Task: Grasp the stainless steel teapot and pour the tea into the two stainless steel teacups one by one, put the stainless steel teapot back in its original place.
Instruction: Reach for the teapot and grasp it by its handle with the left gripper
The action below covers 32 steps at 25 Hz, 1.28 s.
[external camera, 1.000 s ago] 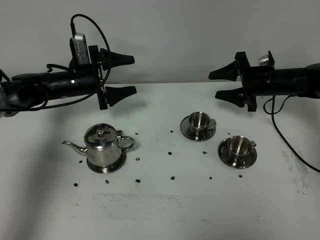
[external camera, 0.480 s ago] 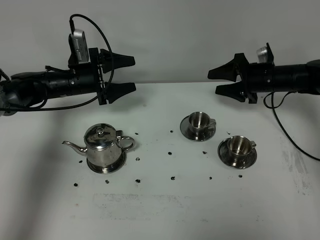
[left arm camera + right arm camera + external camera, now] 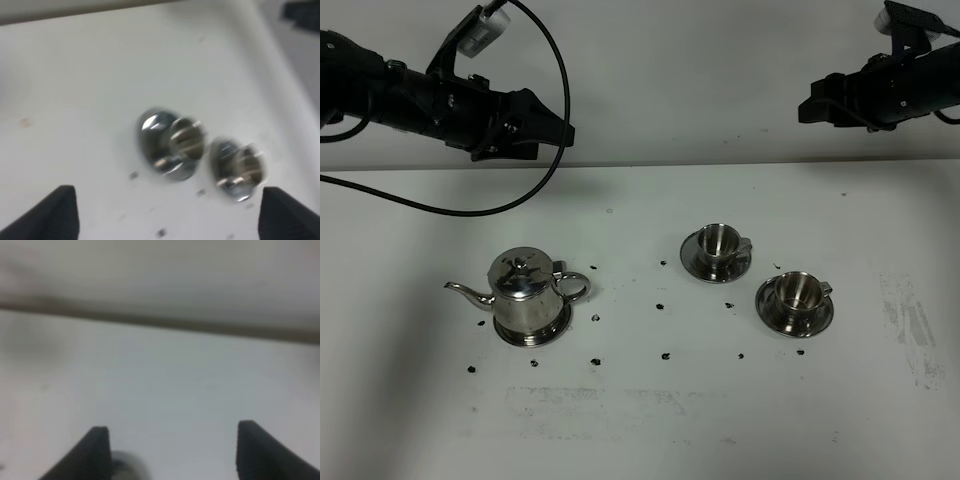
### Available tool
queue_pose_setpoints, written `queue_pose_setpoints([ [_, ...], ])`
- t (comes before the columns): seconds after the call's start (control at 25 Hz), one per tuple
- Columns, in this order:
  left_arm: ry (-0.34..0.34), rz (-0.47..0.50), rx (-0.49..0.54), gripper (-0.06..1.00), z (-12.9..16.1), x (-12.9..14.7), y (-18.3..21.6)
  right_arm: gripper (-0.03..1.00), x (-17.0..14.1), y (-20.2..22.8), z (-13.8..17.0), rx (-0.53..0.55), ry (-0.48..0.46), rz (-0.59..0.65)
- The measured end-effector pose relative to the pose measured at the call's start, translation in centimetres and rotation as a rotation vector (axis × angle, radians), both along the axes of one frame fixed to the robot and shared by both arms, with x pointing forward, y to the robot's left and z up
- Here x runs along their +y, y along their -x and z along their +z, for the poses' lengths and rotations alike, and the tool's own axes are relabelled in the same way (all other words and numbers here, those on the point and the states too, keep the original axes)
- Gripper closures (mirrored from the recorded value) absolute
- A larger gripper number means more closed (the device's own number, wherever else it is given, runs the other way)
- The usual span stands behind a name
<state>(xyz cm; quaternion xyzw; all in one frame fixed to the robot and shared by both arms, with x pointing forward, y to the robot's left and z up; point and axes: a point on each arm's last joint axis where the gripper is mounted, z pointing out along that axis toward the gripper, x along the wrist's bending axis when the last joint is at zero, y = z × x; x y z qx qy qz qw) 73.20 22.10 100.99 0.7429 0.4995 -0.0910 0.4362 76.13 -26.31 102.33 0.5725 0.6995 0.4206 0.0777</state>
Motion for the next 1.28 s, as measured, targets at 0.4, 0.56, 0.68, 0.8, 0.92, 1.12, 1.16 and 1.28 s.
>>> queue_pose_setpoints([
  [0.4, -0.166, 0.012, -0.066, 0.29, 5.5, 0.9, 3.8, 0.46, 0.2, 3.0, 5.6, -0.028, 0.091, 0.079],
  [0.56, -0.215, 0.089, -0.081, 0.29, 5.6, 1.5, 6.9, 0.46, 0.2, 5.1, 8.6, -0.053, 0.101, 0.069],
  [0.68, -0.241, 0.154, -0.138, 0.29, 6.4, 2.1, 9.7, 0.46, 0.1, 7.5, 10.0, -0.069, 0.089, 0.040],
  [0.8, -0.256, 0.196, -0.202, 0.29, 7.6, 2.5, 12.6, 0.46, 0.0, 10.2, 11.1, -0.124, 0.060, -0.018],
  [0.92, -0.267, 0.245, -0.243, 0.29, 8.0, 2.9, 15.1, 0.46, -0.1, 13.4, 12.2, -0.220, 0.015, -0.082],
  [1.12, -0.285, 0.295, -0.305, 0.29, 8.4, 3.4, 17.8, 0.46, -0.2, 20.5, 14.7, -0.439, -0.017, -0.122],
  [1.16, -0.288, 0.301, -0.320, 0.29, 8.5, 3.4, 18.1, 0.46, -0.2, 22.0, 15.1, -0.480, -0.007, -0.117],
  [1.28, -0.289, 0.309, -0.341, 0.29, 8.8, 3.5, 18.4, 0.46, -0.1, 26.8, 16.7, -0.588, 0.001, -0.106],
])
